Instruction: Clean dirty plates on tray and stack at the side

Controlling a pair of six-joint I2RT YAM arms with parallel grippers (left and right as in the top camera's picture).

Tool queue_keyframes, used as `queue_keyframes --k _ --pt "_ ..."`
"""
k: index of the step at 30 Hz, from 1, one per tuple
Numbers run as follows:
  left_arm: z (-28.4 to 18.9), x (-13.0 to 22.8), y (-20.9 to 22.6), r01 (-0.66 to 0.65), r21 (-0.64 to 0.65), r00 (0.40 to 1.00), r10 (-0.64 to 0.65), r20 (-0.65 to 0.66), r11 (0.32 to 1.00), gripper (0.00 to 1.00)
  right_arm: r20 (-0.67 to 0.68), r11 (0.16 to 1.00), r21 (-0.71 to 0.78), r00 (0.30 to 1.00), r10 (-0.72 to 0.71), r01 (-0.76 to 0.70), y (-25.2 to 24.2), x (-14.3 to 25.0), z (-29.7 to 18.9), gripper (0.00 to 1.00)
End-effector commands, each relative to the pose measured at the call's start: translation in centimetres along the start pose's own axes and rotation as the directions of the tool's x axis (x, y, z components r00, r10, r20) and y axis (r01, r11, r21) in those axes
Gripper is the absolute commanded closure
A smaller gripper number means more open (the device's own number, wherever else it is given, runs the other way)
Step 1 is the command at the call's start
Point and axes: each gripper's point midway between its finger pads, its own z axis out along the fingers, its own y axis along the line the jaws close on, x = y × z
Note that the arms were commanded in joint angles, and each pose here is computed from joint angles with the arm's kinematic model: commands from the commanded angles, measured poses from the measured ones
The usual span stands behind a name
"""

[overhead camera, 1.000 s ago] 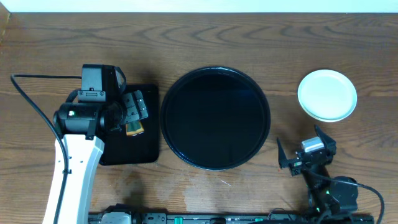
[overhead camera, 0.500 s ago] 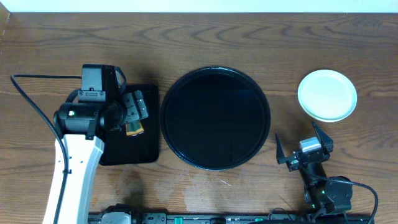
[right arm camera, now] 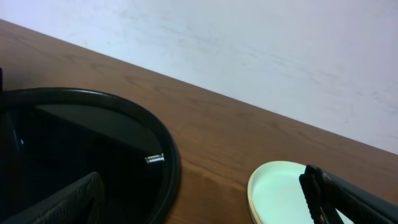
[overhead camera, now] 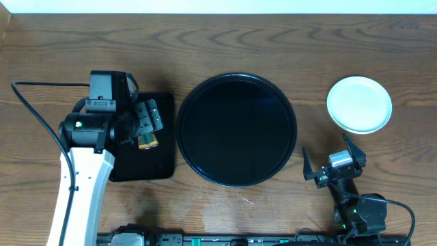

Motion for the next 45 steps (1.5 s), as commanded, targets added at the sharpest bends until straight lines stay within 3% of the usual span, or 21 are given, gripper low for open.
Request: queue_keyframes --k 1,7,11,13,18,24,34,41,45 --pt "-0.4 -0.2 0.3 -0.005 -0.009 1.000 0.005 0.017 1.000 0.08 -0.004 1.000 0.014 1.000 -0.014 0.014 -0.3 0.1 0.0 0.01" --pt "-3.0 0.2 3.1 0.010 -0.115 0.990 0.007 0.144 0.993 0.08 -0.004 1.000 0.014 1.000 -0.014 0.014 -0.3 0.1 0.0 0.01" --pt "-5.1 -0.8 2.7 0.011 -0.046 0.940 0.005 0.342 0.999 0.08 -0.004 1.000 0.014 1.000 -0.014 0.014 -0.3 0.1 0.0 0.01" --pt "-6.1 -1.7 2.4 -0.005 -0.005 0.886 0.007 0.464 1.000 0.08 -0.004 1.000 0.014 1.000 -0.014 0.014 -0.3 0.1 0.0 0.01" --pt "-8.2 -2.3 2.2 -0.089 0.044 0.676 0.028 0.736 0.995 0.08 -0.004 1.000 0.014 1.000 -0.014 0.014 -0.3 0.1 0.0 0.01" --pt "-7.6 0.5 3.5 -0.098 0.070 0.542 -0.006 0.840 0.993 0.08 -0.004 1.000 0.014 1.000 -0.014 0.014 -0.3 0.1 0.0 0.01" --pt "-3.6 3.3 5.0 -0.086 0.080 0.474 -0.030 0.880 0.993 0.08 -0.004 1.000 0.014 1.000 -0.014 0.014 -0.3 0.1 0.0 0.01" --pt "0.3 3.9 5.3 -0.083 0.074 0.496 -0.023 0.868 0.994 0.08 -0.004 1.000 0.014 1.000 -0.014 0.014 -0.3 0.1 0.0 0.01" --pt "2.8 5.0 5.7 -0.078 0.060 0.550 -0.007 0.835 0.995 0.08 -0.004 1.000 0.014 1.000 -0.014 0.014 -0.3 0.1 0.0 0.01"
